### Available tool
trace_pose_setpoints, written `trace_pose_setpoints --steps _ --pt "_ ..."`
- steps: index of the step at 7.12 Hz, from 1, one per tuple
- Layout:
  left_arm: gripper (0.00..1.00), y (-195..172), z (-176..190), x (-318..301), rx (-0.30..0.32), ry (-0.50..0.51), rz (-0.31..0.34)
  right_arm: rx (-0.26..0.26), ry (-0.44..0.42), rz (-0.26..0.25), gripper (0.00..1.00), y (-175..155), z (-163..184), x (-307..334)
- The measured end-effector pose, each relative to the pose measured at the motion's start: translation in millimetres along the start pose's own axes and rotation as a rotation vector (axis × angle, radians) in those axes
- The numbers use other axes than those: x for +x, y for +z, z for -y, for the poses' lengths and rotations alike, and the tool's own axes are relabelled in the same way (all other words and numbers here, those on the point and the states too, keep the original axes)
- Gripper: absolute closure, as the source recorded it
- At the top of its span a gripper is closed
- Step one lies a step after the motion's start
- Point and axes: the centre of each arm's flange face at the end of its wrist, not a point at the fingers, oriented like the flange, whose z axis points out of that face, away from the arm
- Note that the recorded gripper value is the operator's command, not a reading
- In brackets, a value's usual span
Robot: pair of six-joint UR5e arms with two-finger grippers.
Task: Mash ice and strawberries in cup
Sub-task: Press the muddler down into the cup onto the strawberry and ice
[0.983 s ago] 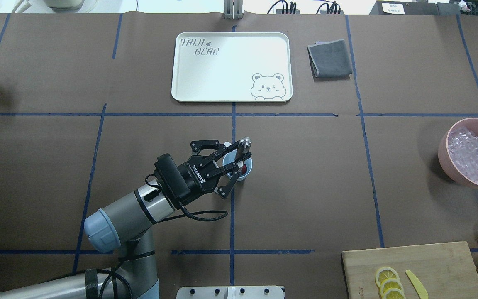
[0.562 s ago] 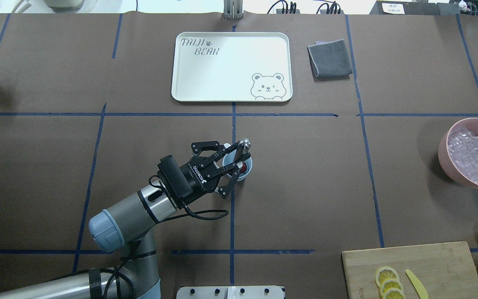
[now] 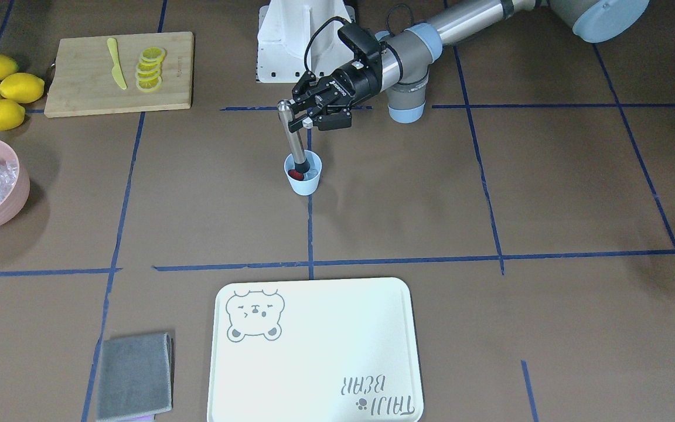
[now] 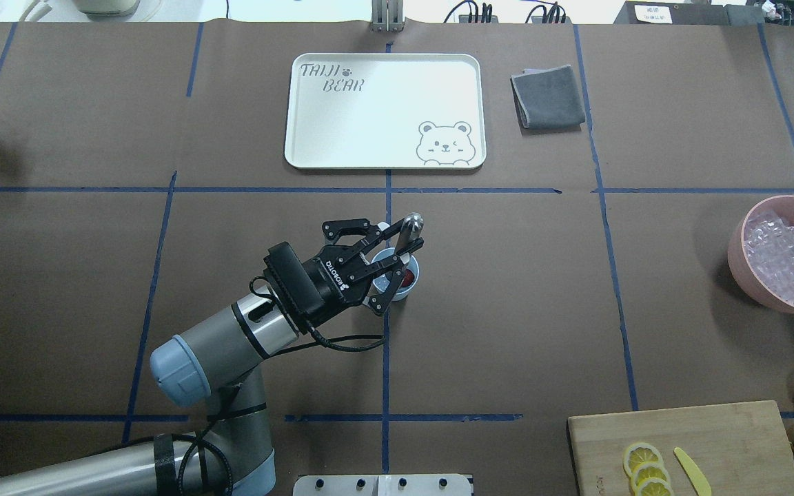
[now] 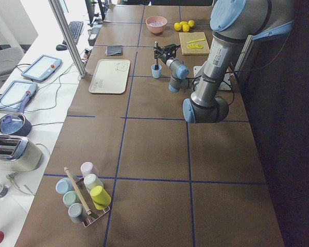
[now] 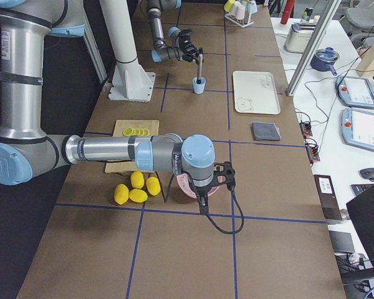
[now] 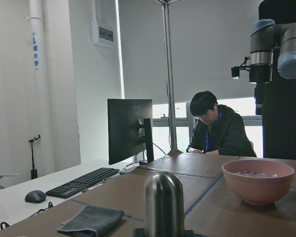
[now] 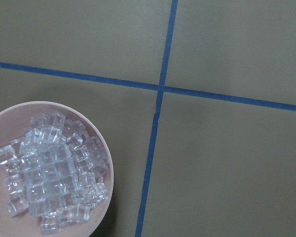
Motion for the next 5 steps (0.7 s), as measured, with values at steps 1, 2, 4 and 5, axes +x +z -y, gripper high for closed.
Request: trace_pose_setpoints --steps 1,2,4,5 --pt "0.99 5 16 -5 0.006 0.007 0.008 0.0 0.0 0.0 0.01 0 0 0" --pt "0.99 10 35 -9 -0.002 0.019 0.018 0.0 0.0 0.001 0.01 0 0 0" --pt "1.0 20 71 -14 -0.09 0.068 0.031 0.0 0.0 0.001 0.01 0 0 0" --pt "1.0 26 85 -24 -0.172 0.111 0.04 -0.001 0.0 -0.001 0.01 0 0 0"
